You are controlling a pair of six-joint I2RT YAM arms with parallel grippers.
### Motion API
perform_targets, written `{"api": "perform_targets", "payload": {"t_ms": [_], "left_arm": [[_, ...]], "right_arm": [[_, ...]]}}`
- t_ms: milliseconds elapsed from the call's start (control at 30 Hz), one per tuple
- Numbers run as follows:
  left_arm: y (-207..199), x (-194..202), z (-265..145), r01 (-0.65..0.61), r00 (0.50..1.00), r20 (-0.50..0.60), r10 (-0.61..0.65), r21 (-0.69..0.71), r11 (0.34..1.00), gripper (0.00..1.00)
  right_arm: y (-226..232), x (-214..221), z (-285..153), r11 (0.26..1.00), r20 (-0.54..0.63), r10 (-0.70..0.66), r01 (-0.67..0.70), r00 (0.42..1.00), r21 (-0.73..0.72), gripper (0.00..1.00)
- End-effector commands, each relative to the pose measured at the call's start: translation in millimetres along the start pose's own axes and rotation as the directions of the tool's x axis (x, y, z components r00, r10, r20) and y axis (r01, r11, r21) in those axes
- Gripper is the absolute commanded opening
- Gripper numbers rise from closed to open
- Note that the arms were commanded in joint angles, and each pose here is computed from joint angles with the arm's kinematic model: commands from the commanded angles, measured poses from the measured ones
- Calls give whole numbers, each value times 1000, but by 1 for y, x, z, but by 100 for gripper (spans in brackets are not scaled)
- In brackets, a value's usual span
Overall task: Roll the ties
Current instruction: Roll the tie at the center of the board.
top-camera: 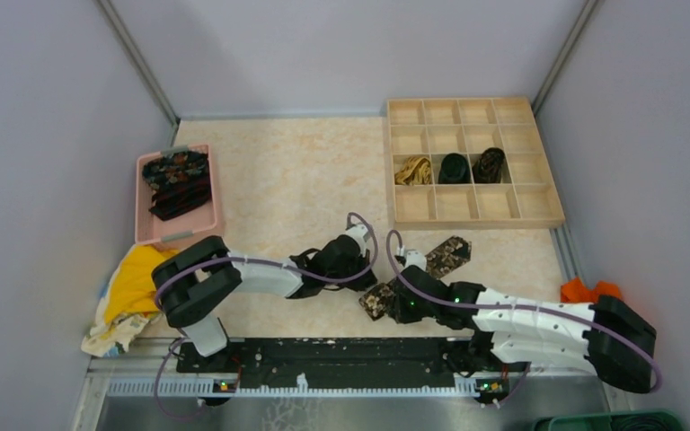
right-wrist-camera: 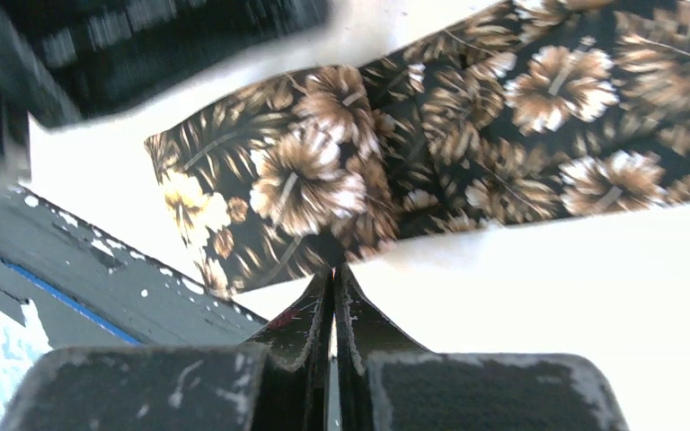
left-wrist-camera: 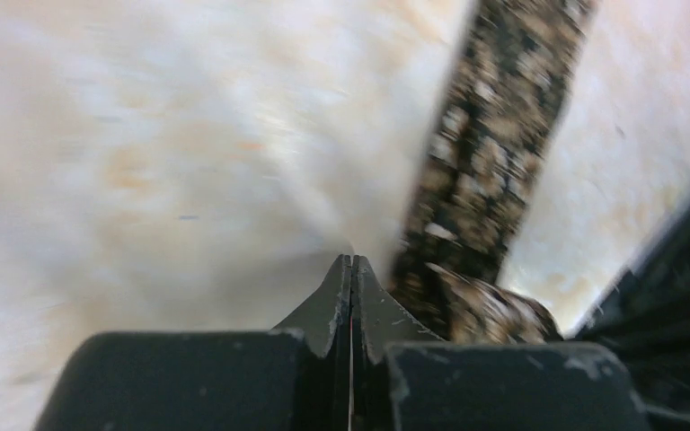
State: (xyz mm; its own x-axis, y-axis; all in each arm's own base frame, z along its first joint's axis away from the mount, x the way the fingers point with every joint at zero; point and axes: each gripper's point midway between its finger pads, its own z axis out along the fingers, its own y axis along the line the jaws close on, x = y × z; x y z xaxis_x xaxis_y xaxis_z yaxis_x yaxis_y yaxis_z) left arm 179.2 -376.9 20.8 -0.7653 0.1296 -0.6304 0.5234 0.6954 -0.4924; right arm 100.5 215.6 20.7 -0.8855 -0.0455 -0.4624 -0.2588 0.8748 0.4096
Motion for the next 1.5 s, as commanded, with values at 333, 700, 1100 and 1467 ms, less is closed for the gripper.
{"api": "perform_targets", "payload": {"t_ms": [333, 700, 1100, 1467], "left_arm": [[137, -92, -171, 563, 747, 616, -251, -384, 732, 0], [157, -93, -270, 639, 600, 790, -128, -376, 671, 0], [156, -94, -268, 623, 605, 787, -118, -375, 687, 0], [151, -101, -264, 590, 618, 780, -103, -373, 716, 0]], "right_arm": [[19, -49, -62, 897, 78, -340, 299, 937, 326, 3], [74, -61, -22, 651, -55, -646, 587, 762, 482, 64], [69, -32, 8, 644, -147, -648, 640, 748, 418, 69], [23, -32, 9, 682, -173, -553, 562, 815, 468, 69]]}}
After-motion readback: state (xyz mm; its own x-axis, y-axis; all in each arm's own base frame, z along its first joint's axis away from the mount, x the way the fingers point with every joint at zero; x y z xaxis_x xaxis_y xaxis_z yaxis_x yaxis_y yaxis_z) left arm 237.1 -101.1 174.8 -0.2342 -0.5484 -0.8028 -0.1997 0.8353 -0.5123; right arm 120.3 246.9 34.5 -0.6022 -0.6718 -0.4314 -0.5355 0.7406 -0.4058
